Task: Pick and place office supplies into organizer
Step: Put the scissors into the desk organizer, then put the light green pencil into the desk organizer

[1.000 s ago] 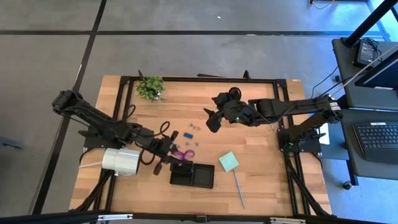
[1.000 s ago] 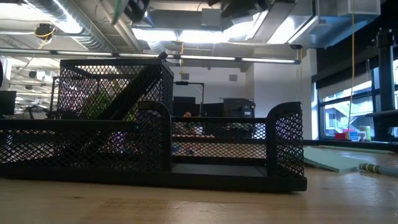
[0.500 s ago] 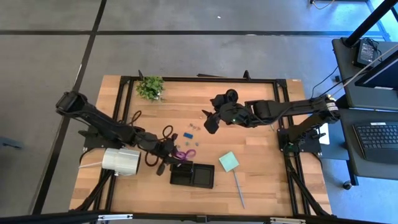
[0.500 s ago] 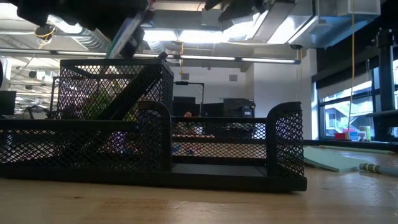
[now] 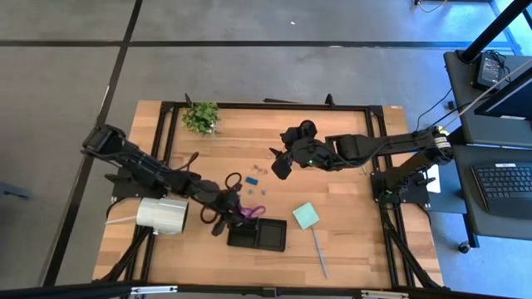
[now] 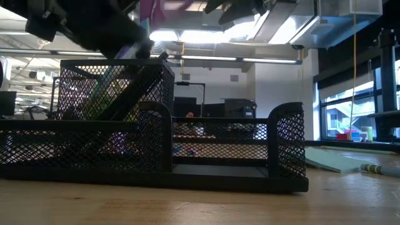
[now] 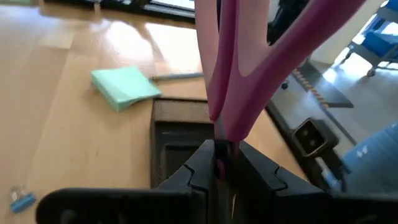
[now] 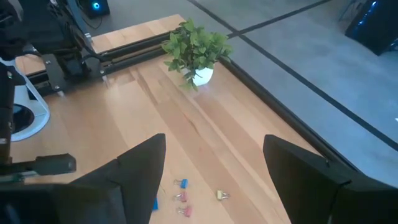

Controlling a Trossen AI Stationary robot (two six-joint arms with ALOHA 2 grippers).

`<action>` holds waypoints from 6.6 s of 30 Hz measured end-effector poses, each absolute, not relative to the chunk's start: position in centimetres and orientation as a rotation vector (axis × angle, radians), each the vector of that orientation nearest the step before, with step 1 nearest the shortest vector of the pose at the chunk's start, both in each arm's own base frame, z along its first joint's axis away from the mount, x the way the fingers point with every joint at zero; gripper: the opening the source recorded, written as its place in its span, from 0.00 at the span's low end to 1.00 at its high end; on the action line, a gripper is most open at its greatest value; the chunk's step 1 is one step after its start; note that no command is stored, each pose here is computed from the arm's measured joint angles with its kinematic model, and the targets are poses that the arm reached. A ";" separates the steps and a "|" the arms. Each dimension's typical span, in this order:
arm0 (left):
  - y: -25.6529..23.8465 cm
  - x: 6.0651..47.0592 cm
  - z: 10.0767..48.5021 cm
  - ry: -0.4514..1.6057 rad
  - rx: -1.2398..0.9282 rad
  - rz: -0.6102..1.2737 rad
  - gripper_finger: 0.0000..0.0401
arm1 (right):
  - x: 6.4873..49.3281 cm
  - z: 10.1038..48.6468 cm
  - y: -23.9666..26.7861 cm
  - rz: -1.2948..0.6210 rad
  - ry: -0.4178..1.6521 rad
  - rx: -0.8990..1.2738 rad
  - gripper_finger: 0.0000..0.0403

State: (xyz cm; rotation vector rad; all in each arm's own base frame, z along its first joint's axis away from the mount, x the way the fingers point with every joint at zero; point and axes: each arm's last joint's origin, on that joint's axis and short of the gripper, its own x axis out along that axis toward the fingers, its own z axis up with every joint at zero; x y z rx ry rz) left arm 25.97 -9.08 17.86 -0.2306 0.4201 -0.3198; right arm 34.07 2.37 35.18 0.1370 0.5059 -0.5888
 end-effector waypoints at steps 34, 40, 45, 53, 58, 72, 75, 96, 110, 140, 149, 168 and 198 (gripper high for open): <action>-9.5 26.6 15.9 0.494 -0.253 -0.303 0.17 | 34.0 35.2 2.4 -0.588 0.513 0.128 0.68; -9.5 26.4 16.1 0.493 -0.247 -0.305 0.18 | 34.0 35.2 2.4 -0.588 0.513 0.128 0.68; -9.3 25.9 16.4 0.521 -0.254 -0.297 0.22 | 34.0 35.2 2.4 -0.588 0.513 0.128 0.68; -9.2 25.1 17.2 0.546 -0.244 -0.291 0.33 | 34.0 35.1 2.3 -0.588 0.513 0.128 0.68; -9.2 25.1 17.2 0.549 -0.241 -0.285 0.34 | 34.0 35.1 2.3 -0.588 0.513 0.128 0.68; -9.4 24.1 18.8 0.516 -0.252 -0.294 0.34 | 34.0 35.2 2.3 -0.588 0.513 0.128 0.68; -9.4 23.5 19.7 0.500 -0.246 -0.308 0.34 | 34.0 35.2 2.3 -0.588 0.513 0.128 0.68; -2.3 19.9 25.6 0.249 -0.270 0.147 0.33 | 27.4 32.0 -3.8 -0.902 1.160 0.403 0.68; -0.3 20.4 25.2 0.261 -0.284 0.238 0.33 | 22.9 31.0 -13.7 -1.097 1.313 0.466 0.68; 0.8 20.4 25.1 0.258 -0.305 0.293 0.33 | 14.6 15.8 -17.4 -1.254 1.088 0.724 0.68; 0.8 20.4 25.1 0.258 -0.305 0.293 0.33 | 13.8 14.3 -17.2 -1.246 1.071 0.733 0.68; 0.8 20.4 25.1 0.257 -0.305 0.296 0.33 | 14.9 12.9 -17.1 -1.249 1.062 0.747 0.48; 0.8 20.4 25.1 0.255 -0.315 0.298 0.33 | 15.1 11.8 -16.4 -1.159 1.203 0.778 0.27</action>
